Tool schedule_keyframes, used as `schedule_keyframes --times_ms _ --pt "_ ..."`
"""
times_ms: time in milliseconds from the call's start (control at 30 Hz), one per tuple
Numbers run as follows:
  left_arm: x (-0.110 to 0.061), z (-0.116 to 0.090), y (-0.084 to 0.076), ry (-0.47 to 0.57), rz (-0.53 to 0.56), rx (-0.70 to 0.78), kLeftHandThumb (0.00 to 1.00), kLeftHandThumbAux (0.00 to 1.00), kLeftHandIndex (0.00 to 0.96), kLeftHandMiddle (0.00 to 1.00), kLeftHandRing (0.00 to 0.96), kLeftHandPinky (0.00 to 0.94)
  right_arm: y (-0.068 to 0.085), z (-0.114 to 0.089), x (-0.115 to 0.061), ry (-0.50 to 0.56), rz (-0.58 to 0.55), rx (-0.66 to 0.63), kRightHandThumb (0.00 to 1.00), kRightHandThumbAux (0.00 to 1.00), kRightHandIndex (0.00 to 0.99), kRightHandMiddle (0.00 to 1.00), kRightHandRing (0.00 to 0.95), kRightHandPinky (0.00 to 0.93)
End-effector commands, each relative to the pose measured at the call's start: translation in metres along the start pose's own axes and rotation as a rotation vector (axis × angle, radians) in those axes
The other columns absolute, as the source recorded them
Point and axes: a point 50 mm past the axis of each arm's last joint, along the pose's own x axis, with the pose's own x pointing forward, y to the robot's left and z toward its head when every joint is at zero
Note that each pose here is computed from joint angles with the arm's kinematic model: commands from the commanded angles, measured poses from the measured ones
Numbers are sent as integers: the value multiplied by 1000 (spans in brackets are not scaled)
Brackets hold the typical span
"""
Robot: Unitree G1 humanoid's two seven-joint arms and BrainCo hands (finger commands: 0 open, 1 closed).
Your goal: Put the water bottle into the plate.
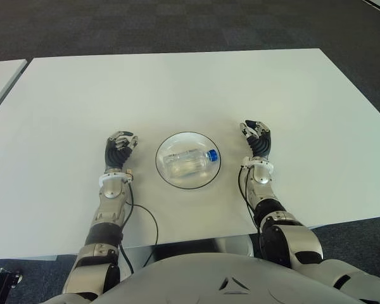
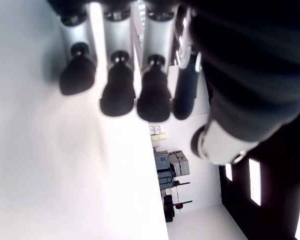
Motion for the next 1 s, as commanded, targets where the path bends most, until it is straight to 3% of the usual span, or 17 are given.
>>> schedule_keyframes --times_ms 33,300,367,500,1000 --pt "-5 -6 -2 42 -17 -18 706 718 439 774 763 769 1 -6 -4 42 8 -30 709 734 430 521 533 550" --pt "-6 -4 -3 58 -21 -56 707 718 438 772 761 765 3 -6 -5 67 11 -55 710 734 431 518 517 529" --pt "-7 -4 -2 60 -21 -57 787 691 427 636 750 752 3 -6 -5 71 12 -57 710 734 431 518 516 531" --pt "-8 -3 -2 62 -21 -55 831 676 420 561 744 744 3 -6 -5 79 21 -66 710 734 431 519 516 533" --pt "-8 -2 0 73 -29 -50 841 674 413 543 741 741 2 -5 -6 79 108 -101 709 734 428 516 527 554"
